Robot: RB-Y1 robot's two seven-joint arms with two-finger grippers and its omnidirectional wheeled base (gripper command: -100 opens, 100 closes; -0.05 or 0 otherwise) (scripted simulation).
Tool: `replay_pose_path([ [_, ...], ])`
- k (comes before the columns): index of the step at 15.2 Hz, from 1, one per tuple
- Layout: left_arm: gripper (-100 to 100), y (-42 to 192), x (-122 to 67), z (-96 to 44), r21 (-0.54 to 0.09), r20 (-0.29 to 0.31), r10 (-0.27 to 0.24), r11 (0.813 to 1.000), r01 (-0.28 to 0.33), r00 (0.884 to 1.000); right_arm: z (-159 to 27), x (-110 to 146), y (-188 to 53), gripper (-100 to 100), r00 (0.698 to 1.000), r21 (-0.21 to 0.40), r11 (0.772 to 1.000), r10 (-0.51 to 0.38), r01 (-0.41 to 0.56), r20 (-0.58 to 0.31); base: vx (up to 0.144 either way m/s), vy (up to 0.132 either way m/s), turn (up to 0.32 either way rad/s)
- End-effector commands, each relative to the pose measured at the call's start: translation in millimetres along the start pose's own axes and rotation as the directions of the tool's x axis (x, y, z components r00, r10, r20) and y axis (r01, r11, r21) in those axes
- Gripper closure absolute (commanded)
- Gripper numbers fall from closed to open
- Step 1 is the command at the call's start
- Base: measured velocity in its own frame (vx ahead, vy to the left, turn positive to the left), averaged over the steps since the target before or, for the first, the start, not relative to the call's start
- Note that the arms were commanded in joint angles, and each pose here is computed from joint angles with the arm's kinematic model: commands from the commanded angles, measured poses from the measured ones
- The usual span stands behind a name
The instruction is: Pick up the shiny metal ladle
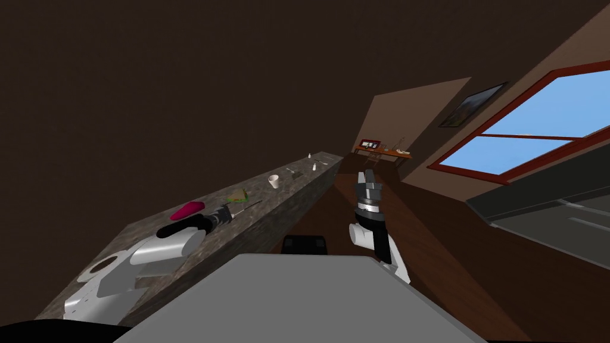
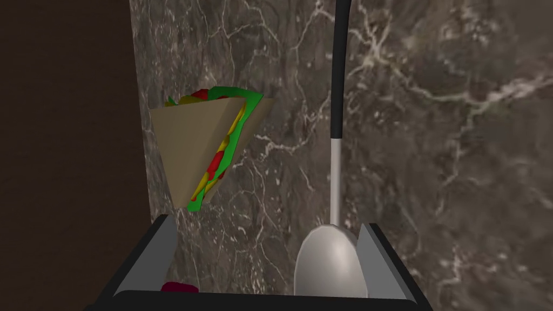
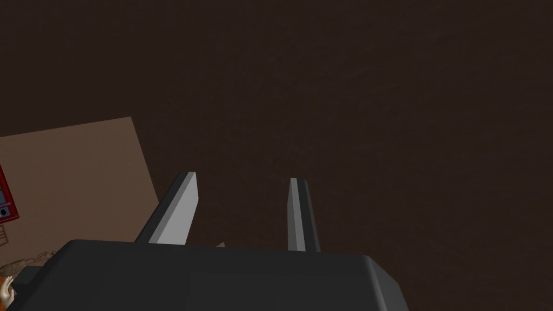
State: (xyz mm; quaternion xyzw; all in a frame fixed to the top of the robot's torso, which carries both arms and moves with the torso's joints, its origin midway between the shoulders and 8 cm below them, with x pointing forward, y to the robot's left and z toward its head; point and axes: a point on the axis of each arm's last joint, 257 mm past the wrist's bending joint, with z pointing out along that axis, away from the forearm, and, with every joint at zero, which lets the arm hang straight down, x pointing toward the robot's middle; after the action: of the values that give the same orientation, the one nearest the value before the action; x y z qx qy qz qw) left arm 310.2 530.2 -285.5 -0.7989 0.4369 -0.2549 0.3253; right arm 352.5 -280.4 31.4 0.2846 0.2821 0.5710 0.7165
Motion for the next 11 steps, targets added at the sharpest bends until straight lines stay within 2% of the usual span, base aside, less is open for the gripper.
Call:
replay_pose_path([
  [1, -100, 5.5, -7.0, 0.6, -0.034, 0.020, -0.007, 0.999, 0.008, 1.000, 0.0, 0.0, 0.0, 0, 1.000, 0.000, 1.000, 0.000, 0.000, 0.000, 0.049, -0.030, -0.022],
  [2, -100, 7.0, -17.4, -0.7, -0.059, 0.041, -0.024, 0.998, 0.027, 0.999, 0.0, 0.0, 0.0, 0, 1.000, 0.000, 1.000, 0.000, 0.000, 0.000, 0.054, -0.043, -0.059],
  [4, -100, 13.0, -20.5, -1.2, -0.082, 0.054, -0.023, 0.996, 0.028, 0.998, 0.0, 0.0, 0.0, 0, 1.000, 0.000, 1.000, 0.000, 0.000, 0.000, 0.054, -0.034, -0.034],
  [5, -100, 15.7, -30.9, -3.2, -0.111, 0.078, -0.039, 0.993, 0.048, 0.996, 0.0, 0.0, 0.0, 0, 1.000, 0.000, 1.000, 0.000, 0.000, 0.000, 0.055, -0.038, -0.046],
  [7, -100, 20.1, -33.2, -3.9, -0.128, 0.087, -0.038, 0.991, 0.049, 0.995, 0.0, 0.0, 0.0, 0, 1.000, 0.000, 1.000, 0.000, 0.000, 0.000, 0.052, -0.036, -0.038],
  [8, -100, 23.4, -43.3, -6.6, -0.157, 0.113, -0.053, 0.985, 0.070, 0.992, 0.0, 0.0, 0.0, 0, 1.000, 0.000, 1.000, 0.000, 0.000, 0.000, 0.052, -0.026, -0.051],
  [11, -100, 33.0, -56.0, -11.5, -0.208, 0.152, -0.063, 0.973, 0.095, 0.986, 0.0, 0.0, 0.0, 0, 1.000, 0.000, 1.000, 0.000, 0.000, 0.000, 0.068, -0.038, -0.060],
])
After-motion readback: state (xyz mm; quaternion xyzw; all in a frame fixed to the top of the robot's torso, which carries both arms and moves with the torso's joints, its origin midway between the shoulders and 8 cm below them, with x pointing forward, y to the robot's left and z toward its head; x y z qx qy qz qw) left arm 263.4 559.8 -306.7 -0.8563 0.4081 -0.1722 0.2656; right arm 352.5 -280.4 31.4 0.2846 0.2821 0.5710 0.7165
